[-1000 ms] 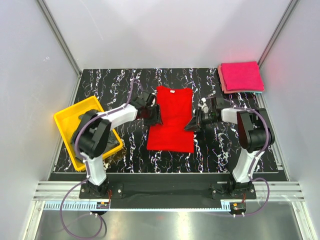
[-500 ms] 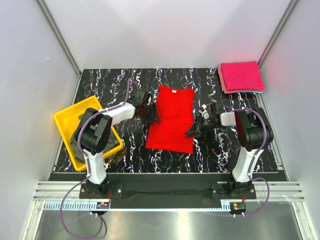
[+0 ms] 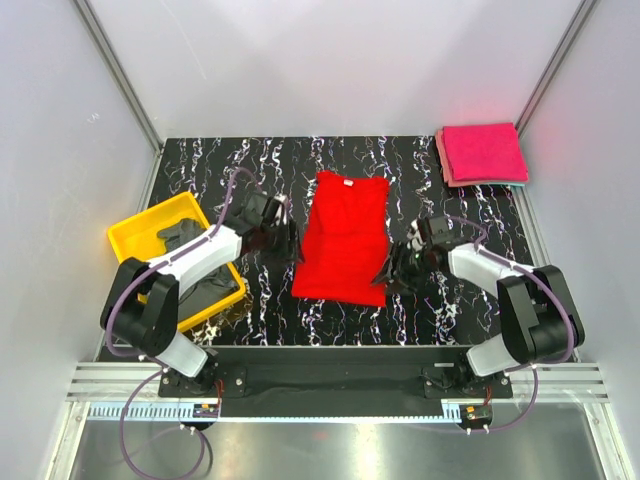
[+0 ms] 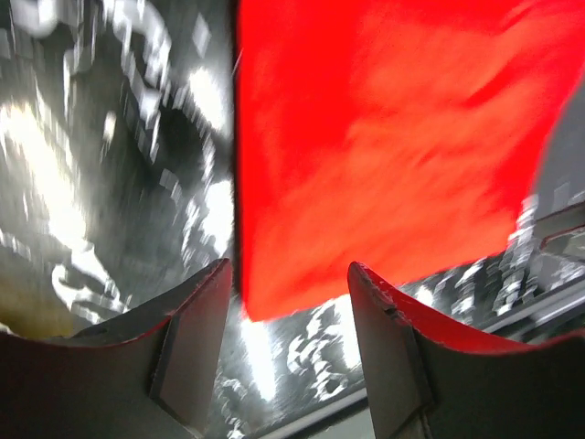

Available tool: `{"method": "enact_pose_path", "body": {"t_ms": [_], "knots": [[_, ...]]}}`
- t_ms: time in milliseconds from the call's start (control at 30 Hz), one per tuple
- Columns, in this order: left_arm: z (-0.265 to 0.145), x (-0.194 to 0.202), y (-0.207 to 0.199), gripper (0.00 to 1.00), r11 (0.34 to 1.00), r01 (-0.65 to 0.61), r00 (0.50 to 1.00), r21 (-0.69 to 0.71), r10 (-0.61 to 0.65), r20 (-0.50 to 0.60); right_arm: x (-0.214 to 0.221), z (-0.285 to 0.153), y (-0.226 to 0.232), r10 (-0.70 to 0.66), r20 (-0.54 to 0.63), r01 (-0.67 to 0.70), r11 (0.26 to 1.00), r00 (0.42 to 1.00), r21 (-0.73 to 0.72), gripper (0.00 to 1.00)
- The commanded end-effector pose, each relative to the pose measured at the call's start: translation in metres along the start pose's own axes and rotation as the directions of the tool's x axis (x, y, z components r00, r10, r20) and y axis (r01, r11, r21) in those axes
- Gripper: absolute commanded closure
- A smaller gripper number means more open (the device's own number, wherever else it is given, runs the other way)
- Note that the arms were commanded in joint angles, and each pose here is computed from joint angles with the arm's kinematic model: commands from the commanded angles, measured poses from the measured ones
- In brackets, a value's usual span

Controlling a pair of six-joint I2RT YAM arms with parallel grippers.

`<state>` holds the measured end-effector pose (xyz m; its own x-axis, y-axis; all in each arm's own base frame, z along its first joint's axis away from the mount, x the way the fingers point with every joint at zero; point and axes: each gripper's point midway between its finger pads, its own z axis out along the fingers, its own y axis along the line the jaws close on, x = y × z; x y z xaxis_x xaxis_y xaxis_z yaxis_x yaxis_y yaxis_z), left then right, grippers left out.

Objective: Fold and stack the t-shirts
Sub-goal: Fold the tshirt

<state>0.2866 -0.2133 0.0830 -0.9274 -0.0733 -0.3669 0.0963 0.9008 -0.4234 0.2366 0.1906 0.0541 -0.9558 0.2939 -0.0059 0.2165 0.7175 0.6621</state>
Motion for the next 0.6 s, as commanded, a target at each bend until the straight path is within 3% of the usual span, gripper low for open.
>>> {"method": "enact_pose_path", "body": {"t_ms": [0, 133, 567], "knots": [[0.005, 0.038, 0.016, 0.41, 1.0, -0.014, 0.996, -0.021, 0.012, -0.09, 0.017, 0.004, -0.034, 0.145, 0.042, -0.15, 0.976, 0.989, 0.156, 0.45], [0.008, 0.052, 0.013, 0.41, 1.0, 0.006, 0.994, 0.027, -0.003, -0.109, 0.026, 0.004, -0.045, 0.156, 0.066, -0.165, 0.97, 0.986, 0.179, 0.45], [0.025, 0.077, 0.023, 0.45, 1.0, 0.001, 0.985, -0.027, -0.006, -0.173, 0.021, 0.005, -0.049, 0.088, 0.086, -0.103, 0.977, 0.992, 0.188, 0.51]]}}
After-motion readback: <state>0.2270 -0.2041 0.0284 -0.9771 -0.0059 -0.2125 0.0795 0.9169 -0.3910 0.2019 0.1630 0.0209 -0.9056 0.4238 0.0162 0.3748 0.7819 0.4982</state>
